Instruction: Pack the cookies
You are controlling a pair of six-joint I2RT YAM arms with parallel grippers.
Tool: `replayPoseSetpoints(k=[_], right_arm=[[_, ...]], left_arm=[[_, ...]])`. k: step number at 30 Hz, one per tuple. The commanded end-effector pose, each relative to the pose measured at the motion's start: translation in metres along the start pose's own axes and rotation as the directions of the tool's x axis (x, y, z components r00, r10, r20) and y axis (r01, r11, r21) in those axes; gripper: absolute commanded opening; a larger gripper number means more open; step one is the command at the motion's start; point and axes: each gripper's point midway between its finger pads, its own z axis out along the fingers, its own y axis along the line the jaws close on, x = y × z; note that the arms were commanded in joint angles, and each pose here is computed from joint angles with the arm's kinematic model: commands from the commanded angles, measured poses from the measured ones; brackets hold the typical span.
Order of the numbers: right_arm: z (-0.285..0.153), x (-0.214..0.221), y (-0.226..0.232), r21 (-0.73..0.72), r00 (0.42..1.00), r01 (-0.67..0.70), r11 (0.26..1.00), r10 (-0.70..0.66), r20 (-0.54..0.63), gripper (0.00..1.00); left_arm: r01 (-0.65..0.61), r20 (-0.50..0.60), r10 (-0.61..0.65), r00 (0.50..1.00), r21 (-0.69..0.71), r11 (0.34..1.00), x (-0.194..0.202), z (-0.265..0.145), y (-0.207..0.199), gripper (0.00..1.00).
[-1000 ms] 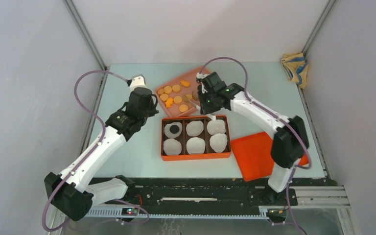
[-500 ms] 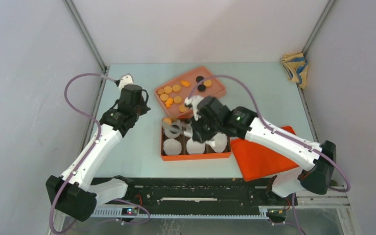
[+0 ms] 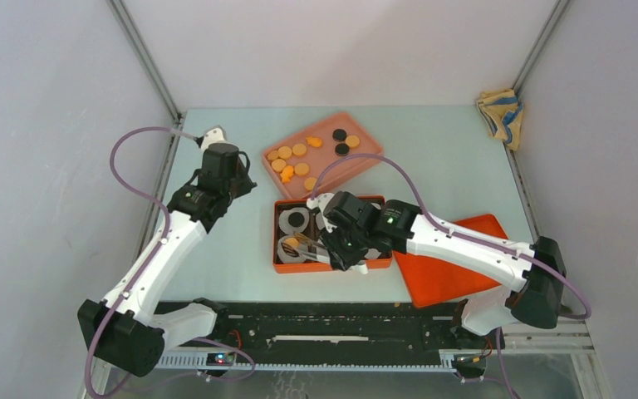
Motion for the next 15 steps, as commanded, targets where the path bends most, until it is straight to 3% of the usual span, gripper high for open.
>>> replayPoseSetpoints(k=[1,9,15], right_arm=[[0.009,-0.013,0.005,-0.006,0.999,-0.015,1.000,0.015,0.039,0.12],[0.003,-0.011,-0.003,0.042,0.999,-0.038,0.998,0.036,0.041,0.51],[-0.016,-0.025,0.000,0.026,0.993,-0.046,0.999,0.043,0.114,0.57]], left_arm=[[0.027,0.033,-0.028,0.999,0.036,0.999,-0.010,-0.009,-0.005,0.00],[0.016,0.027,-0.017,0.999,0.046,0.999,-0.008,-0.010,-0.006,0.01],[0.016,0.008,-0.017,1.000,0.096,0.995,-0.004,-0.009,-0.015,0.02]])
